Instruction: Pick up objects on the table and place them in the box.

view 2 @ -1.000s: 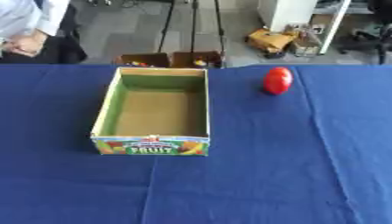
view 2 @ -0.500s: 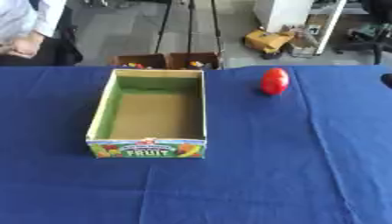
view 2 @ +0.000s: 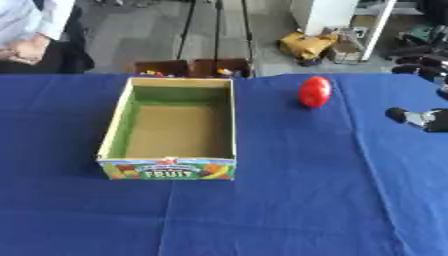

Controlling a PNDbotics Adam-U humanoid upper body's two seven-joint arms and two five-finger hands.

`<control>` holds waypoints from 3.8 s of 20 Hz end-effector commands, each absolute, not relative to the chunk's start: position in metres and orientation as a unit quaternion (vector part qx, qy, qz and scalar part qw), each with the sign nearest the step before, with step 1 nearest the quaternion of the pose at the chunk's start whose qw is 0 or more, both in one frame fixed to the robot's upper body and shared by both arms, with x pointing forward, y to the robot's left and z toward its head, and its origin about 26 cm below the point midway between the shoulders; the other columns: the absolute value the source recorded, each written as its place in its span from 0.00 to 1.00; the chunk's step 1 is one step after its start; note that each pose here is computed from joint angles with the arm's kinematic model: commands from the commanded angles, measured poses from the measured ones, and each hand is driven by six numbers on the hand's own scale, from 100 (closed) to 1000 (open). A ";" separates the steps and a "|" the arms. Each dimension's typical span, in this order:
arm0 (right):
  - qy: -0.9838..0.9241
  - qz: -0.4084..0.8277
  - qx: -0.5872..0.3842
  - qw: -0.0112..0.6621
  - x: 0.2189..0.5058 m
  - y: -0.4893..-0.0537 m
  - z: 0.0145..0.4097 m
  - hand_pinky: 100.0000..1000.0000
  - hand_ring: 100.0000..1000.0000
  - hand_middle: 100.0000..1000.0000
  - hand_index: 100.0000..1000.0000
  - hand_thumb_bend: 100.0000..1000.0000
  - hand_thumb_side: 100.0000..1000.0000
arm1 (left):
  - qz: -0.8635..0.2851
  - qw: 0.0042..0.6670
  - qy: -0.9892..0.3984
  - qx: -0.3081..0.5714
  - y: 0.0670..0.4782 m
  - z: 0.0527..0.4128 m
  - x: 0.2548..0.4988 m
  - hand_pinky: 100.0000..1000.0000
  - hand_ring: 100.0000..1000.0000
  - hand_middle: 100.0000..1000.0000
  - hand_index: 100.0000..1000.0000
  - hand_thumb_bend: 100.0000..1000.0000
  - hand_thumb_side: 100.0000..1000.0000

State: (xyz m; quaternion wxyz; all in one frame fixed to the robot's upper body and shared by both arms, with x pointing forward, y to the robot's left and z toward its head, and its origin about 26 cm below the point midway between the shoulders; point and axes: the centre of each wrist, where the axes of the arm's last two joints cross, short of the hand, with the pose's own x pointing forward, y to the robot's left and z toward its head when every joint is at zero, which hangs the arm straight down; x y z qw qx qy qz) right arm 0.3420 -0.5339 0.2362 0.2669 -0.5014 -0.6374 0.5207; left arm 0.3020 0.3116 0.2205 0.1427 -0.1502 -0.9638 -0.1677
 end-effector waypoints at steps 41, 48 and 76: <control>-0.668 0.437 -0.518 0.307 0.367 -0.516 0.304 0.85 1.00 0.73 1.00 0.74 0.96 | -0.208 0.108 -0.962 -0.142 0.312 0.231 0.299 0.57 0.73 0.68 0.92 0.00 0.80; -0.675 0.420 -0.523 0.308 0.362 -0.516 0.318 0.85 1.00 0.73 1.00 0.74 0.93 | -0.218 0.101 -0.961 -0.136 0.313 0.231 0.299 0.56 0.72 0.67 0.91 0.00 0.80; -0.702 0.360 -0.572 0.223 0.328 -0.526 0.379 0.88 1.00 0.78 1.00 0.72 0.86 | -0.247 0.083 -0.960 -0.106 0.317 0.227 0.297 0.53 0.70 0.66 0.90 0.00 0.79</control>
